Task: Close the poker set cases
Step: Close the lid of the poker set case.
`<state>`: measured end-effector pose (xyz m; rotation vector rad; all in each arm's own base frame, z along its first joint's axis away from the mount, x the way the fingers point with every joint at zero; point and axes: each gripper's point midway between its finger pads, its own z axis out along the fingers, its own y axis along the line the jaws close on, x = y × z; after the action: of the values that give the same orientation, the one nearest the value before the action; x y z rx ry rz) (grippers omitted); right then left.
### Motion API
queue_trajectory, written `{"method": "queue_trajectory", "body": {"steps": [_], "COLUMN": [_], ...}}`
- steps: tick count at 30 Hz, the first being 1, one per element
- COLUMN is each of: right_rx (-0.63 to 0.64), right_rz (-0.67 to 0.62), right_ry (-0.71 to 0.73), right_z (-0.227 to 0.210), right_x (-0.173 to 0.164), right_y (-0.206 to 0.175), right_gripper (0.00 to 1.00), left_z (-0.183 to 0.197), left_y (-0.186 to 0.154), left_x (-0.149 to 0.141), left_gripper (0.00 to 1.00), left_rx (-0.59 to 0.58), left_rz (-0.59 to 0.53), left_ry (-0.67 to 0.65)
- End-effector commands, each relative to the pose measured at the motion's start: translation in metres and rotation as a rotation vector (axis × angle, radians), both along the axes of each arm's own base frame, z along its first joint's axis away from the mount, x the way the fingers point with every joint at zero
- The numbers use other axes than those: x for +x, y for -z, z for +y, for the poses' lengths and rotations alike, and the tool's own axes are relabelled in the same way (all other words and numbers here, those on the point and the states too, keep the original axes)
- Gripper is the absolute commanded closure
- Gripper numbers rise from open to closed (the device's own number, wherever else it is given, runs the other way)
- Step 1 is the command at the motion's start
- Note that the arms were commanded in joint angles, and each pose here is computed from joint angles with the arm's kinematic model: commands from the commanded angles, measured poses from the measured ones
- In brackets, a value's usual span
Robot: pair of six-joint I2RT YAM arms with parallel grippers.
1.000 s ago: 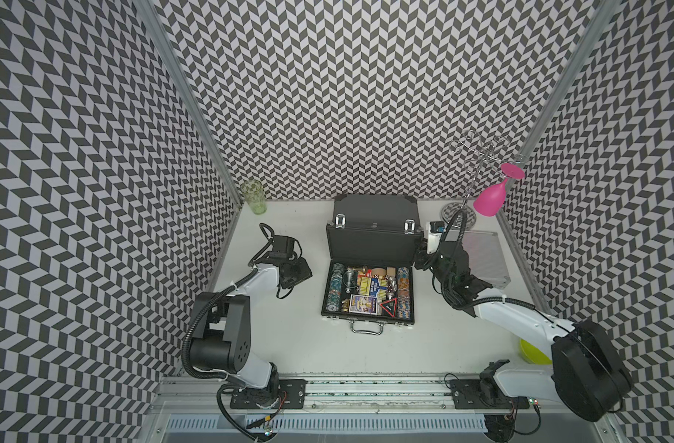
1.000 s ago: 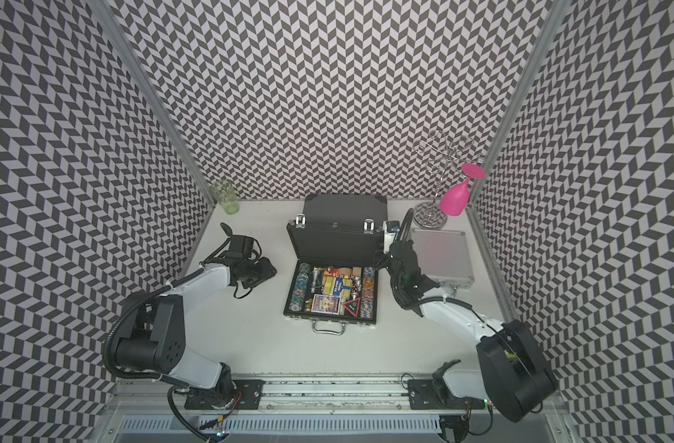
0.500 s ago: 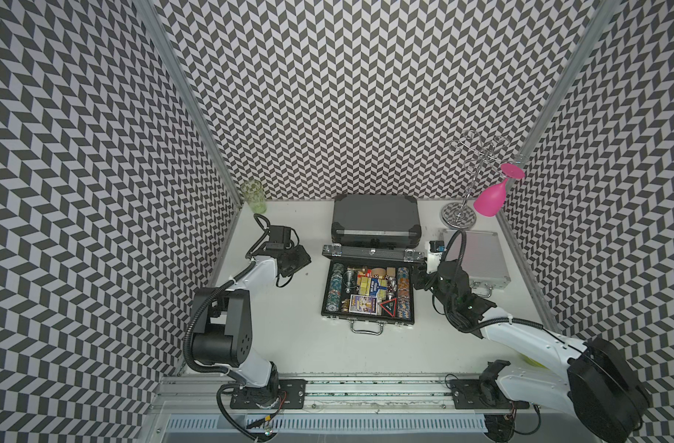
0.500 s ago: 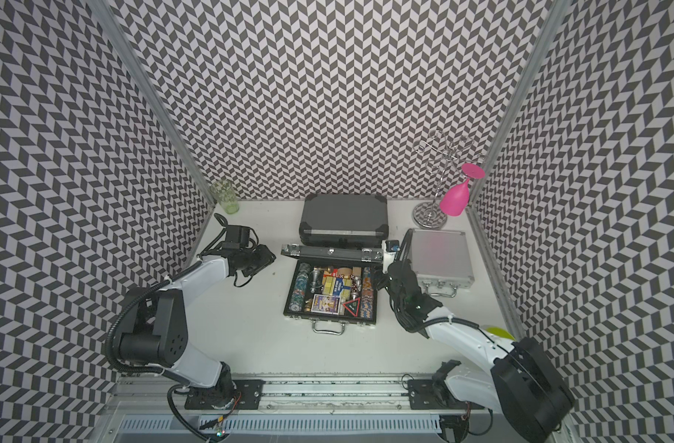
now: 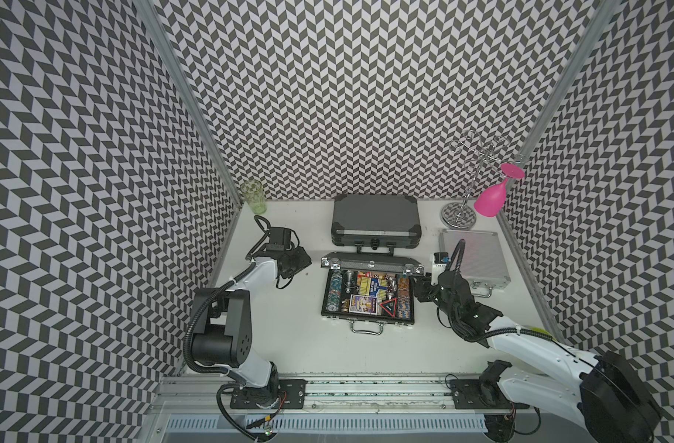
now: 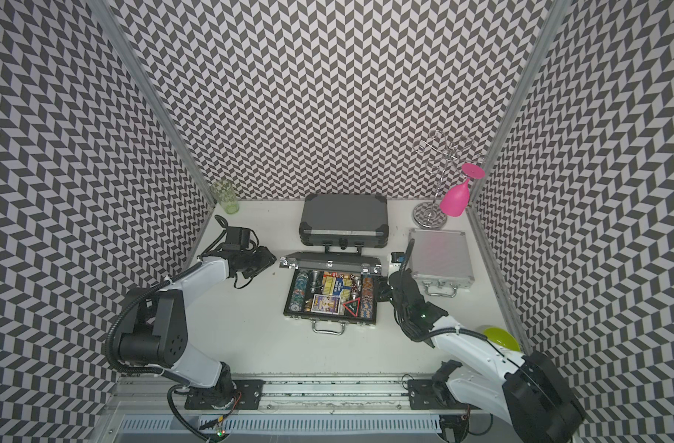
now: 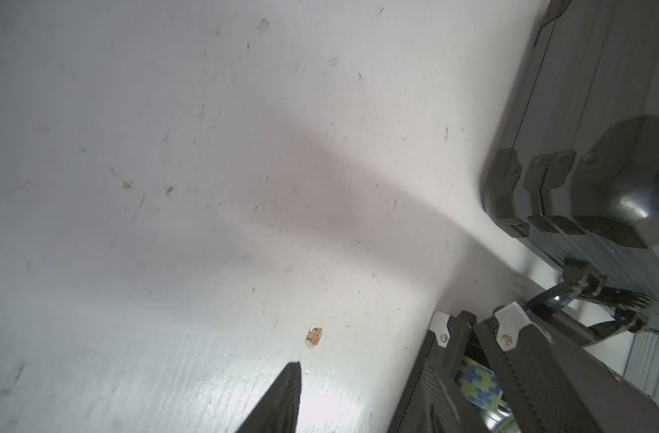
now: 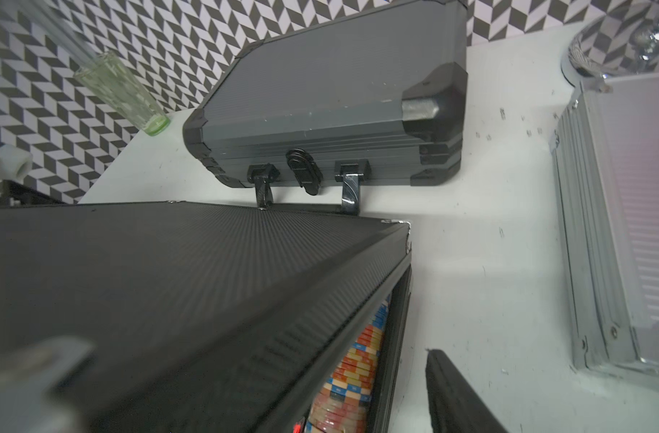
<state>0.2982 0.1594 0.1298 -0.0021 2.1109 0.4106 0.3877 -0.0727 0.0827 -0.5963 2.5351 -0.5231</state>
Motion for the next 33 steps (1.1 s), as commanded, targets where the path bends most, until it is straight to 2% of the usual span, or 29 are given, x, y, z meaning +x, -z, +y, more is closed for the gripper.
{"method": "queue_trajectory", "body": {"steps": [1, 9, 13, 17, 23, 33], "right_rx": [0.037, 0.116, 0.165, 0.195, 0.170, 0.073], "right_rz": [0.054, 0.280, 0.315, 0.360, 0.446, 0.469], "right_ry": [0.071, -0.009, 0.002, -0.001, 0.045, 0.165], "right_z": [-0.010, 0.009, 0.010, 0.012, 0.003, -0.028], "right_x": [-0.007, -0.034, -0.041, -0.049, -0.061, -0.070], "right_y": [0.003, 0.034, 0.049, 0.066, 0.088, 0.086], "right_gripper": [0.43, 0.42, 0.42, 0.42, 0.42, 0.42], "left_z": [-0.003, -0.014, -0.020, -0.025, -0.025, -0.020], "left_y": [-0.005, 0.006, 0.016, 0.021, 0.033, 0.035], "left_x": [-0.004, -0.024, -0.038, -0.050, -0.065, -0.069], "left_gripper": [0.45, 0.47, 0.52, 0.52, 0.49, 0.47], "left_rx": [0.000, -0.022, -0.033, -0.029, -0.010, 0.024], "left_rz": [-0.018, 0.006, 0.035, 0.051, 0.073, 0.085], "left_ry": [0.009, 0.058, 0.093, 0.116, 0.123, 0.128]}}
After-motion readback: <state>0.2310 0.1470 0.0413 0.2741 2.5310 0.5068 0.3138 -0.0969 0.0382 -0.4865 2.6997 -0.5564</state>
